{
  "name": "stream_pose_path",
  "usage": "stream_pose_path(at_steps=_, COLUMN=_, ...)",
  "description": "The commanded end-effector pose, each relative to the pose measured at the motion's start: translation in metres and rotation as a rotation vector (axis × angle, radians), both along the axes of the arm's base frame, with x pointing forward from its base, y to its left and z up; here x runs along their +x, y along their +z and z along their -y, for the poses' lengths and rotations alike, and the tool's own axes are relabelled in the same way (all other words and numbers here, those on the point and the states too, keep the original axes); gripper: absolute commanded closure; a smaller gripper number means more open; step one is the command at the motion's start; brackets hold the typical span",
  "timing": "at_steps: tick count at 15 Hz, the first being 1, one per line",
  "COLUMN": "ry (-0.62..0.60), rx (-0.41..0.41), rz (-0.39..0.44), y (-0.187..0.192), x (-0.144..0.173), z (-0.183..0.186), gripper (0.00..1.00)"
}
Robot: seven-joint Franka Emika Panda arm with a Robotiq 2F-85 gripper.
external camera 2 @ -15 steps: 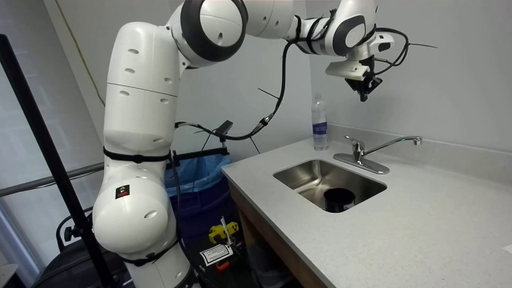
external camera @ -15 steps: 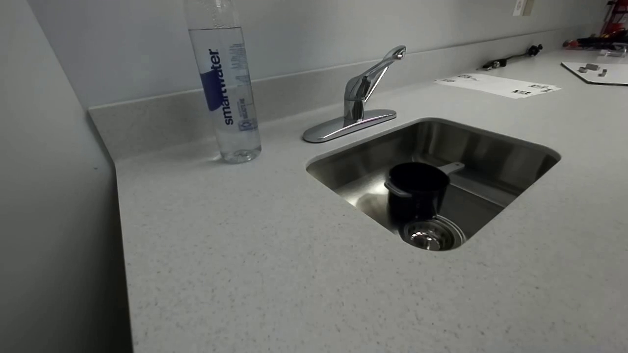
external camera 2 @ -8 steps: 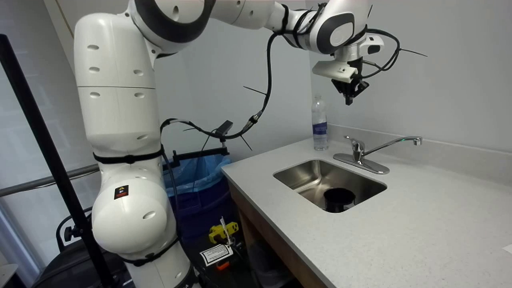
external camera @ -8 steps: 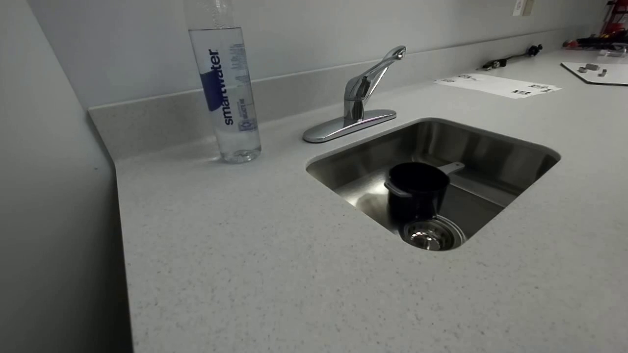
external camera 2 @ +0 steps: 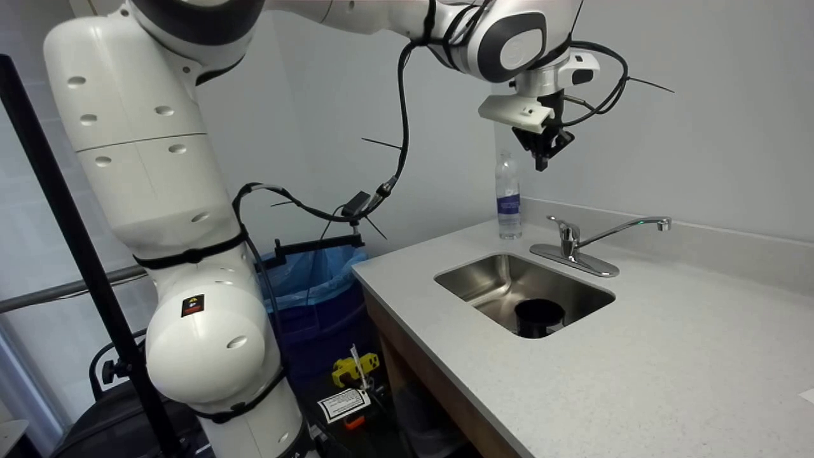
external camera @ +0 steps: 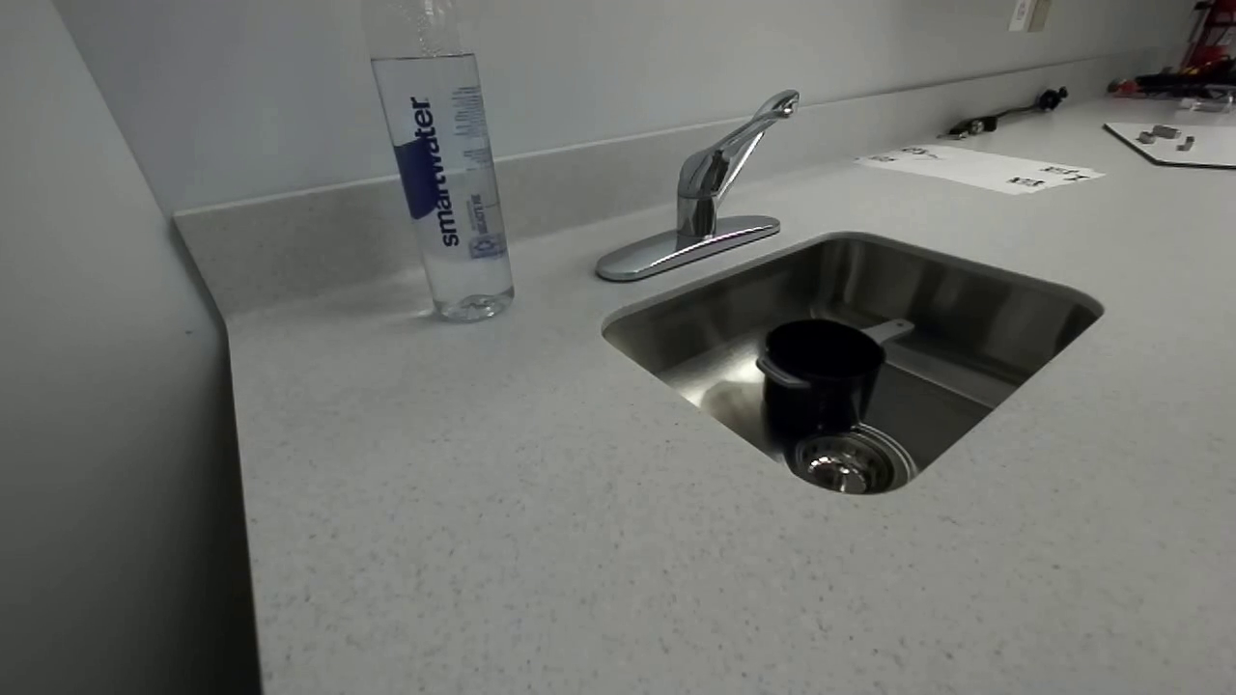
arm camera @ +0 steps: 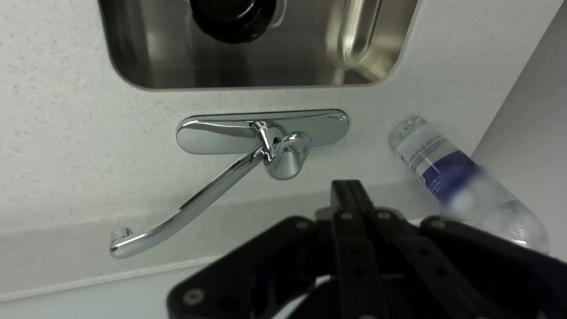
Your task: Move the faucet nozzle to the right
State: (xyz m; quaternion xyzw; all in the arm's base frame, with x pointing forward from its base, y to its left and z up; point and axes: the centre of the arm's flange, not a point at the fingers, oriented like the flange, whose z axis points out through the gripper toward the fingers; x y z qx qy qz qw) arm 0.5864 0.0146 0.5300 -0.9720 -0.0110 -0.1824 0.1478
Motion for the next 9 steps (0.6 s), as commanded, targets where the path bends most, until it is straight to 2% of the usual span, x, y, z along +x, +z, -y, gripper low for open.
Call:
stream_pose_path(at_steps=1, ry=0.027, rx=0.023, rz=0.004, y=0.012, x=-0.042, z=0.025, gripper=1.0)
stream_pose_path(at_steps=4, ry=0.045, rx=0.026, rz=-0.007, y=0.018, x=-0.055, z=0.038, gripper=1.0)
stream_pose_path(at_steps=5, ry=0.016, rx=-0.005, rz=-0.01, y=0.012, x=-0.032, z=0.03, gripper=0.99)
stream_pose_path(at_steps=9, ry=0.022, rx=-0.003, rz=-0.012, y=0.016, x=-0.042, z=0.036, gripper=0.99)
